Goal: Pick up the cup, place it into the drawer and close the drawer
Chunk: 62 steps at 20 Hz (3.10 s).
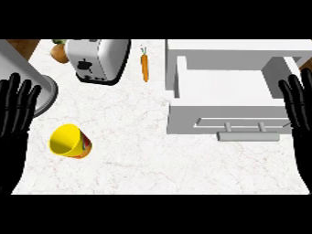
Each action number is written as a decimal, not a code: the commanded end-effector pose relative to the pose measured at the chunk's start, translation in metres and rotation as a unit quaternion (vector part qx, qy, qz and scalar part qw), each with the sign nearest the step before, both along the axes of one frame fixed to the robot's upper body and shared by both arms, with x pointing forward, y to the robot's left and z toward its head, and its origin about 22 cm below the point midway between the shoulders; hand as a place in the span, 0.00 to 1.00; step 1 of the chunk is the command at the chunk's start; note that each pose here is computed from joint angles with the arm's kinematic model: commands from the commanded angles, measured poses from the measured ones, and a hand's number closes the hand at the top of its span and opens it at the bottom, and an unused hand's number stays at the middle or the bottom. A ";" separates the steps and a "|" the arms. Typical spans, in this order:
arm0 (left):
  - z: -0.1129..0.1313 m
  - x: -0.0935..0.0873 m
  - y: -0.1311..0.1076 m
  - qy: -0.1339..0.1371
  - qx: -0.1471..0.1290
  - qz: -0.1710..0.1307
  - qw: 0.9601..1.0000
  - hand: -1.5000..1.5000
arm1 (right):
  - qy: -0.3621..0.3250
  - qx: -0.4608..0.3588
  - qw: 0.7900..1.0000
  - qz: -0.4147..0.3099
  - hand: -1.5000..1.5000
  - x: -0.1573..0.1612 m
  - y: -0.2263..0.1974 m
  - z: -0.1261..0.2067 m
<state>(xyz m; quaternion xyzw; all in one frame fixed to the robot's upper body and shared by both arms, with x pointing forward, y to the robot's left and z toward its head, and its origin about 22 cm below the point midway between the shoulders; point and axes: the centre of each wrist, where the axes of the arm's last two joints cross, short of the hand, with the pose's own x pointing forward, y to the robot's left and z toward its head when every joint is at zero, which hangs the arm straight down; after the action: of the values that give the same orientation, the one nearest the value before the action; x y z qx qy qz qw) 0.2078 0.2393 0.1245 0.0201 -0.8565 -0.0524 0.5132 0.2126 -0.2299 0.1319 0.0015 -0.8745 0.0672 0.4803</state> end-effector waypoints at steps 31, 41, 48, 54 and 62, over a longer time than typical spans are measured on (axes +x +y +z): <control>-0.144 -0.014 0.018 0.130 -0.120 0.303 0.936 0.00 | 0.051 -0.041 0.997 -0.034 0.00 0.009 -0.032 -0.008; -0.220 -0.034 0.034 0.169 -0.108 0.325 0.924 0.00 | 0.046 -0.042 0.998 -0.021 0.00 0.017 -0.031 -0.029; -0.253 -0.049 0.049 0.172 -0.143 0.316 0.922 0.00 | 0.052 -0.051 0.997 -0.018 0.00 0.022 -0.017 -0.008; -0.261 -0.016 0.066 0.153 -0.139 0.317 0.926 0.00 | 0.045 -0.047 0.998 -0.018 0.00 0.020 -0.019 -0.013; -0.297 -0.024 0.082 0.134 -0.132 0.328 0.926 0.00 | 0.048 -0.037 0.998 -0.018 0.00 0.023 -0.039 -0.016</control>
<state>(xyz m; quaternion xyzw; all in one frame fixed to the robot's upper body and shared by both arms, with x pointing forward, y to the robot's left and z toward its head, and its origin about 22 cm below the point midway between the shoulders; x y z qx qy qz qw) 0.1808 0.3188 -0.1608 0.2221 -0.7189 0.2292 0.6175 0.2299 -0.2603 0.1159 -0.0316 -0.8463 0.0975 0.5227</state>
